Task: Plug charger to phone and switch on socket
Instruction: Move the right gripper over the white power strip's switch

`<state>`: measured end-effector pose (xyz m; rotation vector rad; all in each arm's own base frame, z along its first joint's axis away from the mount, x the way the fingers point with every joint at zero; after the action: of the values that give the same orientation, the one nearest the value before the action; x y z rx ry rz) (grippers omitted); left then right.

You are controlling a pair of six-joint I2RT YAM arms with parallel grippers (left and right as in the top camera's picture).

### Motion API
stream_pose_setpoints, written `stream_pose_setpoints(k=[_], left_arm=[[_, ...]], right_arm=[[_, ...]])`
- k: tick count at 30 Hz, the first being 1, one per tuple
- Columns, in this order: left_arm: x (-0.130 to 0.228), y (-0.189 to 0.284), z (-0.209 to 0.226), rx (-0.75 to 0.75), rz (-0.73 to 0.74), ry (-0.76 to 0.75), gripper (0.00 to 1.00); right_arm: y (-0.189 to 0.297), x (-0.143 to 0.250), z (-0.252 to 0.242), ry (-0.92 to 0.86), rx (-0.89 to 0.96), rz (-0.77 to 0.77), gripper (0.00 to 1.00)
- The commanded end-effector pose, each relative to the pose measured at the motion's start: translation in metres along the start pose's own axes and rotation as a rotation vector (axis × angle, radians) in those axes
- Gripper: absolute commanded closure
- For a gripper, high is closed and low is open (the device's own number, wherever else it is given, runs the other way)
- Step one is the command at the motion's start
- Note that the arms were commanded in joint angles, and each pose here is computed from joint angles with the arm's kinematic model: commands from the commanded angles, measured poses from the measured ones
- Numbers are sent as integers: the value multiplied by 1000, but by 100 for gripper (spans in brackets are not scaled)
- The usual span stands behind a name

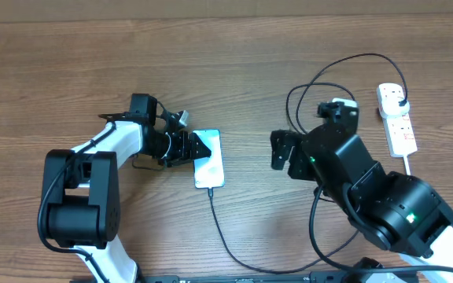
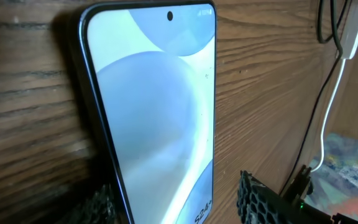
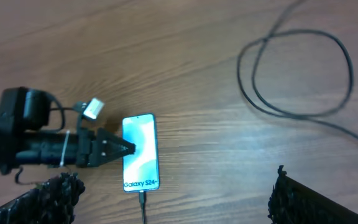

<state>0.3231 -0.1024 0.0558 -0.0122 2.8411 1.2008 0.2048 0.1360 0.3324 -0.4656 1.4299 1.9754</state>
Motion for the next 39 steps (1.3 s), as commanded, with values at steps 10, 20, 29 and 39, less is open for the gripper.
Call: stream_pose_setpoints(k=[10,20,29,39], left_arm=[[16,-9,53,-292,48,70,22],[15,-9,54,-303,44,67,0],[15,-4,68,-433,37,63,0],[15,-3,69,-442,37,62,0]], right_arm=[[1,2,-11,-86,48,11,0],[-3,-5,-5,-108,31,-23,15],[-22,-20,-71,-334,334,-8,78],[-48,-68,-161,-614,420,-1,96]])
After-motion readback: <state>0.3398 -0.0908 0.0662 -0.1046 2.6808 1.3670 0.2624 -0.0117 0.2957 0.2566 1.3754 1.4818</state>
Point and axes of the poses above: each gripper's point midway between its finger pads, its own y axis back along the fingers, its own z axis along the line the jaws close on, x = y × z, the point moved 6 cm from there along y, back along the fingers, and after that the axes turned 2 degrees about -y, right-handed, at the moved point
